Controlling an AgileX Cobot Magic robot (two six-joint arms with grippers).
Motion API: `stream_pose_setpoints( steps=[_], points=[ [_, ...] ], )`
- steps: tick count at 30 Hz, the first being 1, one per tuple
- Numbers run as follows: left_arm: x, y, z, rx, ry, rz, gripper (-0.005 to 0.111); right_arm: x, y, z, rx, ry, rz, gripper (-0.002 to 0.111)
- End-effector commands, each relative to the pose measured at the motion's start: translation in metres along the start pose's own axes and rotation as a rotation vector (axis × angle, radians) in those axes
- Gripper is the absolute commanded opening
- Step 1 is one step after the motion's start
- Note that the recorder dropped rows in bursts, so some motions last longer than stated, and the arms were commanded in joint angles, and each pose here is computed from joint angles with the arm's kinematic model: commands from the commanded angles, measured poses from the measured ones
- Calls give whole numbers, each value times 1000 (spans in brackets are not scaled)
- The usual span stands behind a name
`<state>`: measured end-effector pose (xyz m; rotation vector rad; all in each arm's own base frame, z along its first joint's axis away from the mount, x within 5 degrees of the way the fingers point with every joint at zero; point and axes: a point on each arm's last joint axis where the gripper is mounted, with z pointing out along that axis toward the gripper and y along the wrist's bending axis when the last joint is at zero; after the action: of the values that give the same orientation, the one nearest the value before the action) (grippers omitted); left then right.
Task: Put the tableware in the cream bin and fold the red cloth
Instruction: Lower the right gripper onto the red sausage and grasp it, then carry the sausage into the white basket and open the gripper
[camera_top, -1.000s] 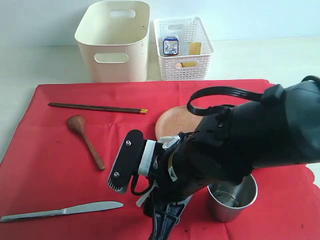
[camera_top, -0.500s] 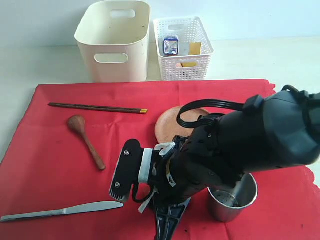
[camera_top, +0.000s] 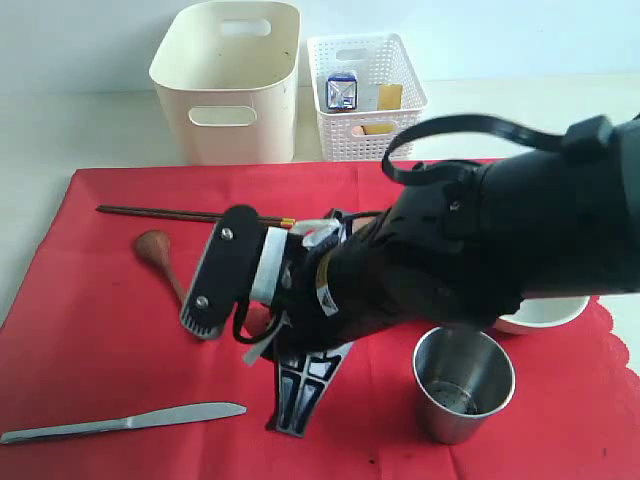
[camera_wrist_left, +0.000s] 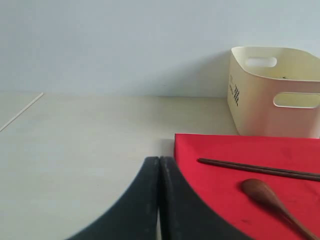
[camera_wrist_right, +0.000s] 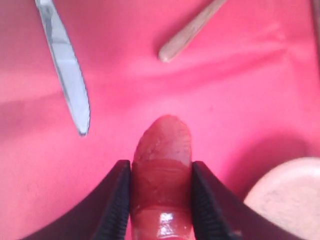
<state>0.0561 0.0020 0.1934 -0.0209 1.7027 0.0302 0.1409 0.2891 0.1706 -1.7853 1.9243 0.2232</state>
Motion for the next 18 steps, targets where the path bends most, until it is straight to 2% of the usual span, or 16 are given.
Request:
stream_pose_setpoints(
  steps=[1,8,18],
  points=[
    [-1,0,0,-2,-8,2,0,-18,-7,-16,36,-83,-18,0],
    [-1,0,0,-2,-8,2,0,-27,-38,-26,103,-148,51,0],
    [-1,0,0,-2,-8,2,0,-15,-104,-39,249,-264,327,0]
  ],
)
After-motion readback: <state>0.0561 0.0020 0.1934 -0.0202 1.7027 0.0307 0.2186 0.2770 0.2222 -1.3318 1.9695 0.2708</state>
